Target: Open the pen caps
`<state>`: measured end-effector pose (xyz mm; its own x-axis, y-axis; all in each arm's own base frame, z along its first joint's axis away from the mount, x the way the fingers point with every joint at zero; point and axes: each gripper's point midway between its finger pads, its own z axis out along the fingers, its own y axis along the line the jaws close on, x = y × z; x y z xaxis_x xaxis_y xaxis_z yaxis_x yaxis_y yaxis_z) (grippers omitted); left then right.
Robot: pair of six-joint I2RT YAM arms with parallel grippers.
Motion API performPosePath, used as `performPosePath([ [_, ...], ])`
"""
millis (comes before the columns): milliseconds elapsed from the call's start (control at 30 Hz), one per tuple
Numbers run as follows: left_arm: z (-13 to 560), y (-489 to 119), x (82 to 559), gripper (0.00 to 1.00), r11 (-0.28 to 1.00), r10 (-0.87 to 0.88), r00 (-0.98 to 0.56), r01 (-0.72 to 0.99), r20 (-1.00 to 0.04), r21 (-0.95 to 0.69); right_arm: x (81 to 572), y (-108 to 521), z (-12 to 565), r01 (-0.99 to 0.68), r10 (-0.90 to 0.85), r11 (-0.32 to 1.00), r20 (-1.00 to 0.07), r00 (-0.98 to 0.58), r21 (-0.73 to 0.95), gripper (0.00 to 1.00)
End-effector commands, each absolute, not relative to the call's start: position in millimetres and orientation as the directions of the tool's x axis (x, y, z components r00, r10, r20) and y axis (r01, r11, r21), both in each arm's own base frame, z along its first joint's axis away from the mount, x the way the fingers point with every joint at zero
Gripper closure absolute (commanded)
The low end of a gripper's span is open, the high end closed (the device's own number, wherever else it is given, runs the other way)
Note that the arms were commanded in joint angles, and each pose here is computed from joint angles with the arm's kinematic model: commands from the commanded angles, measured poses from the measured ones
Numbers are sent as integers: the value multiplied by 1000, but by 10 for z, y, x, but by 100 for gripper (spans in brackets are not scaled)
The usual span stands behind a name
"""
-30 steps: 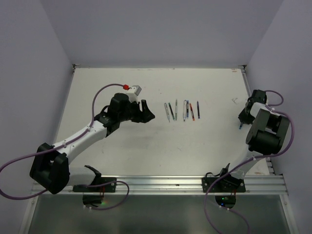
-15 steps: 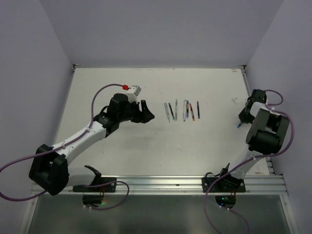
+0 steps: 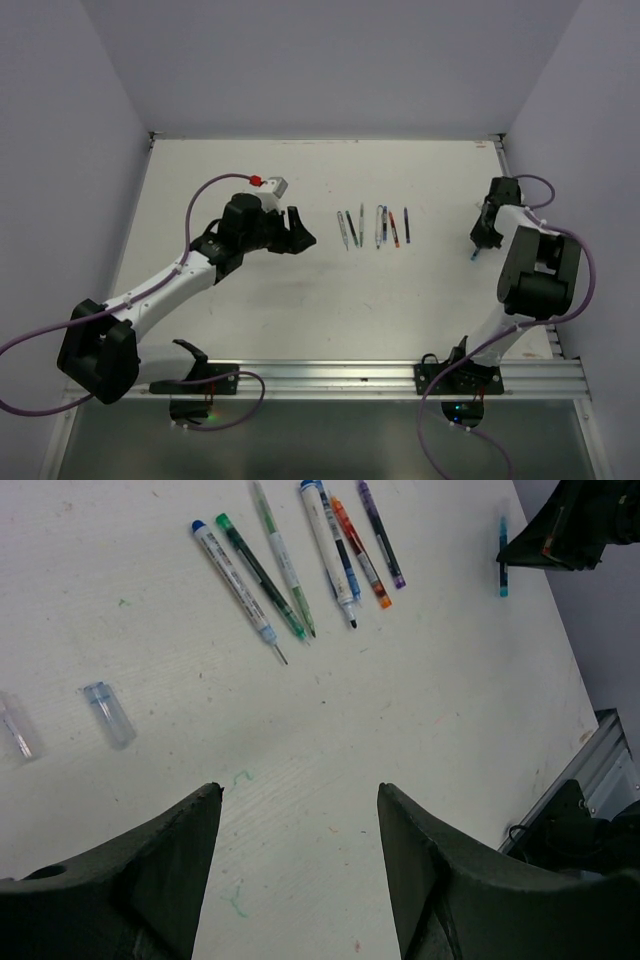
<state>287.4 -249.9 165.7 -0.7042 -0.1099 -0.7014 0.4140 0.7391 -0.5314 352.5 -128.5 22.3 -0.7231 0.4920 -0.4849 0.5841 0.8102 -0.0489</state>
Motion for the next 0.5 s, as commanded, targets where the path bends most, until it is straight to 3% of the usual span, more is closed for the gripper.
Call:
performPosePath([
  [0,1751,-2499,2872,33,733,-133,-690,414,-712,-539,3540,-1151,547,539,410,837,-542,-733,-96,100],
  [200,1770,-2499,2889,34,726,-174,-683,398,-709,-561,3621,-476,1040,397,256,914,-630,-733,-90,100],
  [467,1886,-2558,2897,34,683,-243,-671,394,-700,-615,3525,963,1817,-45,56,992,-745,-665,115,100],
])
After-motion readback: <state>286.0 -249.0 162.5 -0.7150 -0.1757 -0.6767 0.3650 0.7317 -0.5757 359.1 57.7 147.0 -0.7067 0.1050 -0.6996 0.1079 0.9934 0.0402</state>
